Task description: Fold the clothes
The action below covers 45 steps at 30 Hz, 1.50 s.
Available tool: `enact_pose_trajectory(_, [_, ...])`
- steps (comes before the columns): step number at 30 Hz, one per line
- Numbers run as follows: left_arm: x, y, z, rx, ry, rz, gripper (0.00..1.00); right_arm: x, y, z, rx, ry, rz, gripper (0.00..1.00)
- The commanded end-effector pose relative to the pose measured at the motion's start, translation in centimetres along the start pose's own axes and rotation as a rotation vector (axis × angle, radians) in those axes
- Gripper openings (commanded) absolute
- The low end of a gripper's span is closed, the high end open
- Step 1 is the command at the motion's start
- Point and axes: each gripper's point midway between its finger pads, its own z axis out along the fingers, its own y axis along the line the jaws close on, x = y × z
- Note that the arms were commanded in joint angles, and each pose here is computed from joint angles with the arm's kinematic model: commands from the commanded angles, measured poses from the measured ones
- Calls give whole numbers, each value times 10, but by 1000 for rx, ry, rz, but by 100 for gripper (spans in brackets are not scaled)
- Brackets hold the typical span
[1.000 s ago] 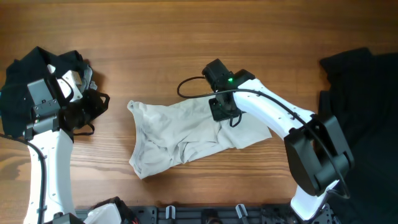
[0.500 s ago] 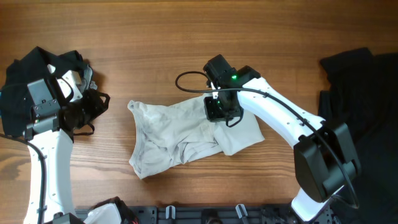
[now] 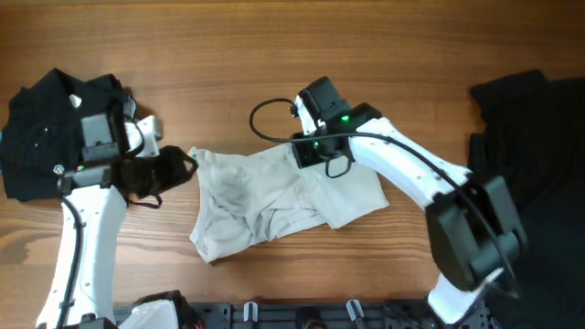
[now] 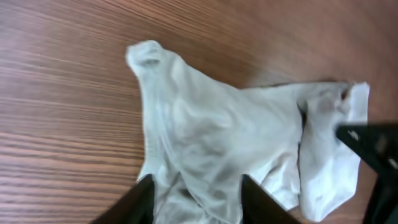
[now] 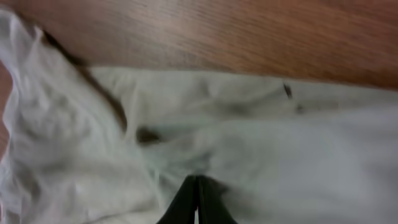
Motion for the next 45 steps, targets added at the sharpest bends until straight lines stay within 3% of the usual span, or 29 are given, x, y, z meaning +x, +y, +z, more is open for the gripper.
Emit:
enact_pose_trajectory(1, [5, -17, 5, 33, 28, 87, 53, -5, -10, 30, -13, -6, 169, 4])
enact_pose_trajectory(3, [13, -14, 10, 30, 48, 80, 57, -13, -29, 31, 63, -47, 226, 5])
enact_pose_trajectory(5, [21, -7, 22, 26, 73, 68, 60, -20, -35, 14, 71, -55, 123, 6])
enact_pose_trajectory(7, [27, -2, 37, 41, 94, 55, 65, -29, -36, -19, 74, -88, 44, 14])
enact_pose_trajectory(11, [43, 13, 66, 30, 189, 15, 72, -23, -27, -84, 71, -140, 33, 49])
enact_pose_trajectory(12, [51, 22, 75, 5, 236, -7, 72, -18, -25, -93, 70, -137, 36, 53])
enact_pose_trajectory(15, [70, 44, 96, -57, 346, -44, 77, 1, -27, -95, 85, -68, 54, 56])
enact_pose_trajectory(20, [91, 21, 111, 77, 441, 52, 81, 3, -28, -95, 86, -62, 56, 56])
enact_pose_trajectory(22, [100, 5, 113, 121, 473, 126, 76, 3, -28, -95, 87, -62, 55, 56])
enact_pose_trajectory(23, [104, 1, 114, 123, 484, 148, 66, 3, -28, -95, 88, -63, 55, 56])
enact_pose_trajectory(27, [121, -10, 114, 120, 542, 187, 7, 2, -29, -95, 95, -64, 56, 56])
enact_pose_trajectory(31, [113, -6, 98, 81, 571, 67, 4, 8, -45, -97, 175, -55, 119, 56])
enact_pose_trajectory(35, [62, -7, 44, -31, 527, 22, 4, 7, -67, -103, 203, -60, 201, 56])
enact_pose_trajectory(40, [-7, -82, 5, 6, 338, 108, 4, 5, -90, -110, 220, -73, 262, 55])
enact_pose_trajectory(45, [21, -152, 41, 38, 343, 186, 4, 4, -104, -115, 231, -83, 299, 56])
